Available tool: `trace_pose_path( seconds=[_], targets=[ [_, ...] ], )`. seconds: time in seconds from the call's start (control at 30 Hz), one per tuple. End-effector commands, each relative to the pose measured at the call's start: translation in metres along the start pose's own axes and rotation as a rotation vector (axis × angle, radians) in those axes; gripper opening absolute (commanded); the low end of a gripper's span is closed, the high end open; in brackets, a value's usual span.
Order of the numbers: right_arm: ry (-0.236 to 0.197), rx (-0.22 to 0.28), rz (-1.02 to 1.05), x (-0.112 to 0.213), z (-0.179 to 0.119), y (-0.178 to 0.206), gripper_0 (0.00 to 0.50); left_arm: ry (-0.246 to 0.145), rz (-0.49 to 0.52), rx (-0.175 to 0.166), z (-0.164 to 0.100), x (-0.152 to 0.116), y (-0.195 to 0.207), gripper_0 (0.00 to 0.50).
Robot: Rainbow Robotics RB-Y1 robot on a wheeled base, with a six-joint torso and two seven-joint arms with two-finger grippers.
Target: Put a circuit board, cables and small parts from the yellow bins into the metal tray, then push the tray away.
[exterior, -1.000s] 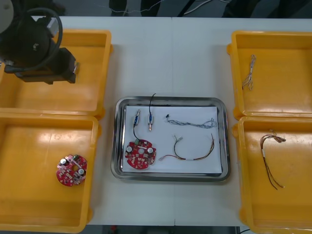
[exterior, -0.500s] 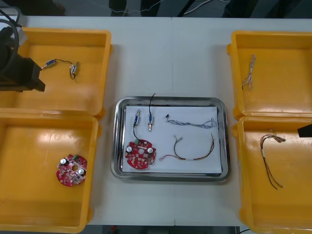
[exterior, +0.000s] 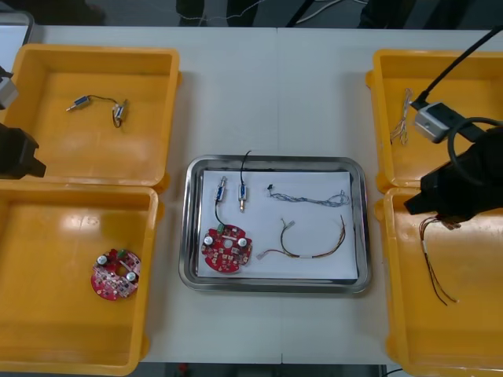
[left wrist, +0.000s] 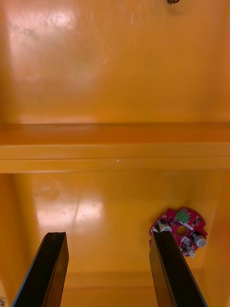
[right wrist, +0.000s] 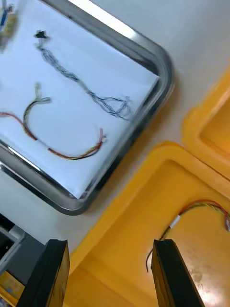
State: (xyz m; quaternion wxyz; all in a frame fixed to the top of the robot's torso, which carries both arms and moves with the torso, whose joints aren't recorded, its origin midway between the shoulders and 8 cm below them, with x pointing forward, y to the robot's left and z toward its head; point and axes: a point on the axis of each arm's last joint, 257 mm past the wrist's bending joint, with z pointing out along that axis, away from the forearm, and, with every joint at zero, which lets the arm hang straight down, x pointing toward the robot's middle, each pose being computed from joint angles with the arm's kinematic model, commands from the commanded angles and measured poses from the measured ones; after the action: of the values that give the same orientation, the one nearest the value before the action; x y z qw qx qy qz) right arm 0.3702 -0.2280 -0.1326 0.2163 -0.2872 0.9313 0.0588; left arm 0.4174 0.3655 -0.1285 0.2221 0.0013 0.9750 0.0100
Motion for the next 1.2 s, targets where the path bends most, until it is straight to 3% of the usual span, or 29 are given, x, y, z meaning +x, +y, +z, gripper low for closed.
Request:
trace_pose_path(
  seconds=[0.03, 0.23, 0.43, 0.63, 0.7, 0.93, 1.2],
  targets=[
    [0.042, 0.01, -0.204, -0.011, 0.0, 0.029, 0.5, -0.009, 0.018, -0.066, -0.01, 0.012, 0.026, 0.5],
    [0.104, -0.015, -0.34, -0.009, 0.013, 0.057, 0.5, 0.009, 0.01, -0.069, -0.004, 0.031, 0.032, 0.5],
    [0.137, -0.037, -0.501, -0.014, 0.026, 0.09, 0.5, 0.008, 0.013, -0.07, 0.001, 0.043, 0.03, 0.5],
    [0.154, -0.006, -0.636, -0.02, 0.041, 0.113, 0.5, 0.003, 0.003, -0.055, 0.006, 0.044, 0.025, 0.5],
    [0.154, 0.004, -0.659, -0.021, 0.044, 0.116, 0.5, 0.001, 0.004, -0.055, 0.006, 0.044, 0.025, 0.5],
    [0.087, 0.001, -0.756, -0.03, 0.072, 0.147, 0.5, -0.003, 0.017, -0.045, 0.006, 0.044, 0.02, 0.5],
    [0.104, -0.031, -0.831, -0.015, 0.098, 0.166, 0.5, -0.011, 0.016, -0.026, 0.008, 0.043, 0.014, 0.5]
  ],
)
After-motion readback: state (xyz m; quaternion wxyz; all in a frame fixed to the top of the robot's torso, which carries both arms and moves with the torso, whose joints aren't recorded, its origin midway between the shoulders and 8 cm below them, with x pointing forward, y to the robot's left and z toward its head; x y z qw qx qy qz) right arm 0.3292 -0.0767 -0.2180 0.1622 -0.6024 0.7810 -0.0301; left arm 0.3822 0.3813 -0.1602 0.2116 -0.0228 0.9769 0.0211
